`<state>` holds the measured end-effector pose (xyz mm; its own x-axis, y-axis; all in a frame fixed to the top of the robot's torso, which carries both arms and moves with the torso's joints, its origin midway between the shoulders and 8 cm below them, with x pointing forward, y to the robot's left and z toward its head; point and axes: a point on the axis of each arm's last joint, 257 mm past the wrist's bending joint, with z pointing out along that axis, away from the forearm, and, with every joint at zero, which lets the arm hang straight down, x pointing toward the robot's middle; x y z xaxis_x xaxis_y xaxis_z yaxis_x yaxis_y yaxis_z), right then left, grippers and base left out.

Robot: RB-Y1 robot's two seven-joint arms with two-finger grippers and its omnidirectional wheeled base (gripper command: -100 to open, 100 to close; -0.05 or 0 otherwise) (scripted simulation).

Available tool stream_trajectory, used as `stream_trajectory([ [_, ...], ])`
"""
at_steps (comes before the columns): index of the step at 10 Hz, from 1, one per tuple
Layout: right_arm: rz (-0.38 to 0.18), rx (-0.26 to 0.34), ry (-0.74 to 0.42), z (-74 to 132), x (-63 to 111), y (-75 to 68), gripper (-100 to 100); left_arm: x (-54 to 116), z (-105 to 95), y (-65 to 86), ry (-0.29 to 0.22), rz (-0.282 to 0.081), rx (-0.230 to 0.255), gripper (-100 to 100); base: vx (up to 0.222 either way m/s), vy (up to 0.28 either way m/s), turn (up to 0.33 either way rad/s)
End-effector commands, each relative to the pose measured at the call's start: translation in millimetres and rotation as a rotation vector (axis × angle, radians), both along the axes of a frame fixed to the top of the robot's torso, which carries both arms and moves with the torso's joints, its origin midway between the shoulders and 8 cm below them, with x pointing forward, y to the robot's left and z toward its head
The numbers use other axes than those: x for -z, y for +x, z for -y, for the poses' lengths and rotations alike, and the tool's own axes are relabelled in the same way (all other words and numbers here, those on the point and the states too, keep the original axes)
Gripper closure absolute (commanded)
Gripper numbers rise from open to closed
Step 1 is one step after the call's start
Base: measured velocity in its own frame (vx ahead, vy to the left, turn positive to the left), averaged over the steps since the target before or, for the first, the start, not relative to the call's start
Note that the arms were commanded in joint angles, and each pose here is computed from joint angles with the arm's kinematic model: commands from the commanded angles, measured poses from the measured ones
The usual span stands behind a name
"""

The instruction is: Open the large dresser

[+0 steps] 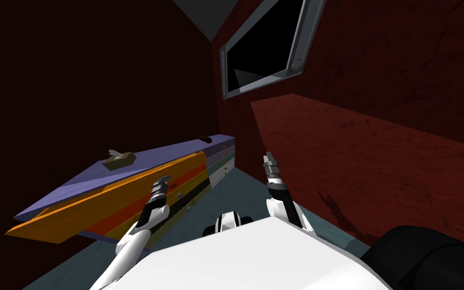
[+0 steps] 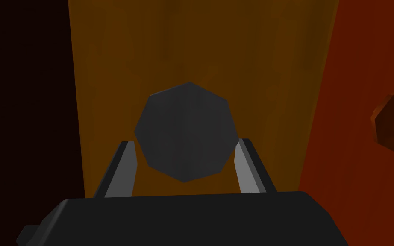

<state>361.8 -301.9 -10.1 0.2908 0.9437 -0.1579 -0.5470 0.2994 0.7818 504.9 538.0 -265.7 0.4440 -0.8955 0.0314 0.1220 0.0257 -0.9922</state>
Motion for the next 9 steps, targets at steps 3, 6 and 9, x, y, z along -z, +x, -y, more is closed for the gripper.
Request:
stream_trajectory([
  [3, 0.000, 0.000, 0.000, 0.0, 0.0, 0.0, 0, -1.1, -14.7, 15.5, -0.003, -0.015, -0.014, 100, -0.031, -0.015, -0.011],
  [6, 0.000, 0.000, 0.000, 0.0, 0.0, 0.0, 0, 14.6, -15.5, 14.7, -0.021, -0.048, -0.023, 100, -0.058, -0.046, 0.004],
  [9, 0.000, 0.000, 0.000, 0.0, 0.0, 0.0, 0, -27.2, -27.7, 36.3, 0.003, 0.017, -0.026, 100, -0.079, -0.053, 0.001],
])
